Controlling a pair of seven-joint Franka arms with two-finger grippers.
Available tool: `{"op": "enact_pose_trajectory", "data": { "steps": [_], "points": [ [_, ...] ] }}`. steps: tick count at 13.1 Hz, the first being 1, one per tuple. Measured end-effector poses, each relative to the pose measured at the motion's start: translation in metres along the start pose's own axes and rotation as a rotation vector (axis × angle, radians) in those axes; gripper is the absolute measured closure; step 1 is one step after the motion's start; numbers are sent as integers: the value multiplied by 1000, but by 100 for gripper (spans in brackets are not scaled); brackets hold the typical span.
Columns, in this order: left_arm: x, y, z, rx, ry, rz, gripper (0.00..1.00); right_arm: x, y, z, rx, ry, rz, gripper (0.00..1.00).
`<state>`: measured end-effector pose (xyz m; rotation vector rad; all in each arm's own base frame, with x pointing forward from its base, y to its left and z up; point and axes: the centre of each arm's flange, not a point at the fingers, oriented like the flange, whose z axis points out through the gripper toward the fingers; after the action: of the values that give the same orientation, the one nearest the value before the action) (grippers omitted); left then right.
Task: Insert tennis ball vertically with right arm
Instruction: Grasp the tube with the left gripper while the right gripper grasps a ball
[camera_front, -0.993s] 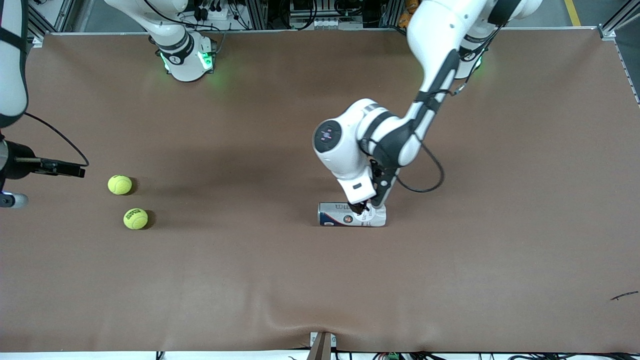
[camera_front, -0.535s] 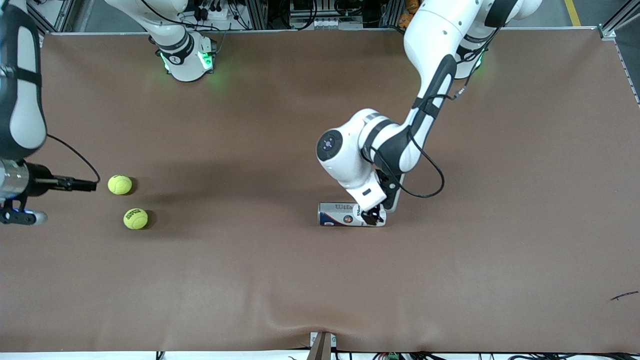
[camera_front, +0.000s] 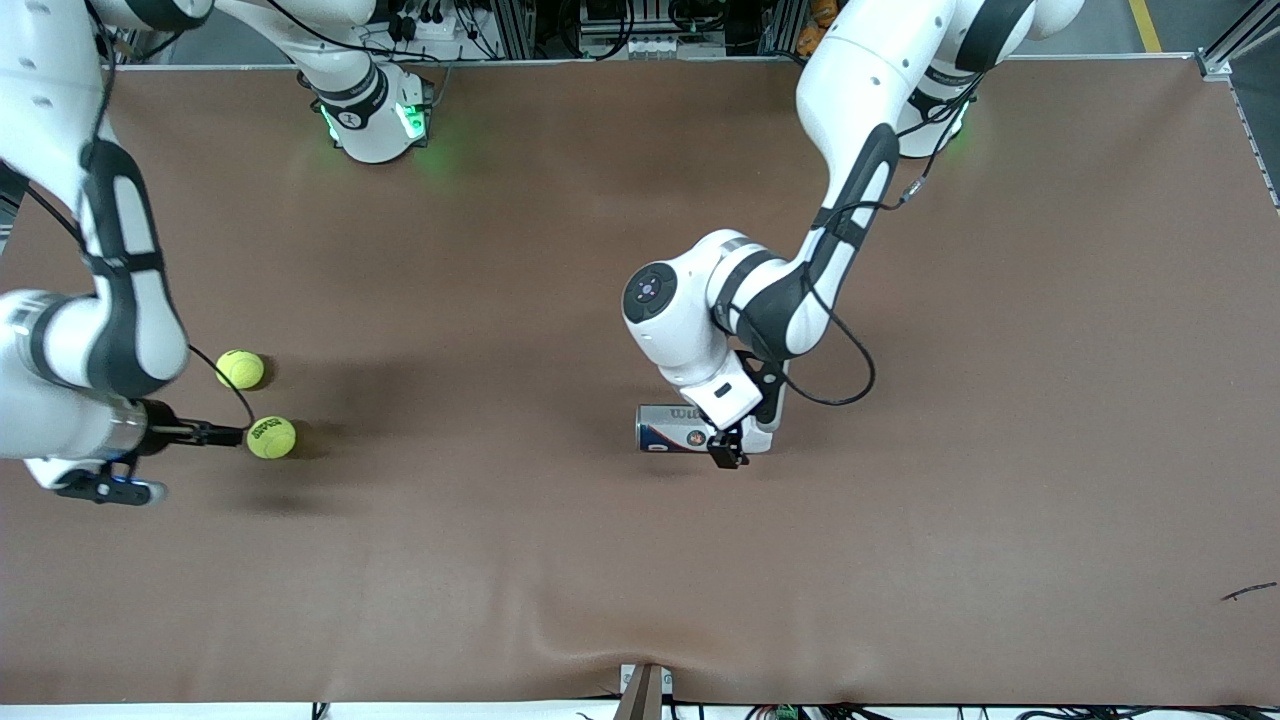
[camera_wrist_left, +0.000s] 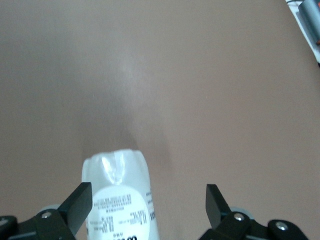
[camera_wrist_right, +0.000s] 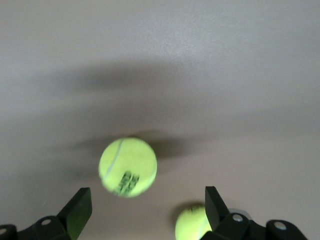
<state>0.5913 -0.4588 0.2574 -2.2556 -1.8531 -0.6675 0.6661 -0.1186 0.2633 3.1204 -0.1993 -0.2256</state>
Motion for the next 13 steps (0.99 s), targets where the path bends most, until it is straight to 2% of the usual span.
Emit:
{"op": "enact_pose_trajectory", "data": {
  "steps": [3,5,9,13],
  "points": [
    [-23,-7,2,13,-28,-24,0,-7,-3,39,0,16,-4,0],
    [-28,-9,0,30,-59,-37,0,-7,-6,40,7,16,0,0],
    [-33,-4,1,8,-127,-68,0,-7,-21,39,38,17,13,0],
    [-38,-6,10,42,-159,-96,0,-13,-21,49,41,-5,15,0]
  ]
}}
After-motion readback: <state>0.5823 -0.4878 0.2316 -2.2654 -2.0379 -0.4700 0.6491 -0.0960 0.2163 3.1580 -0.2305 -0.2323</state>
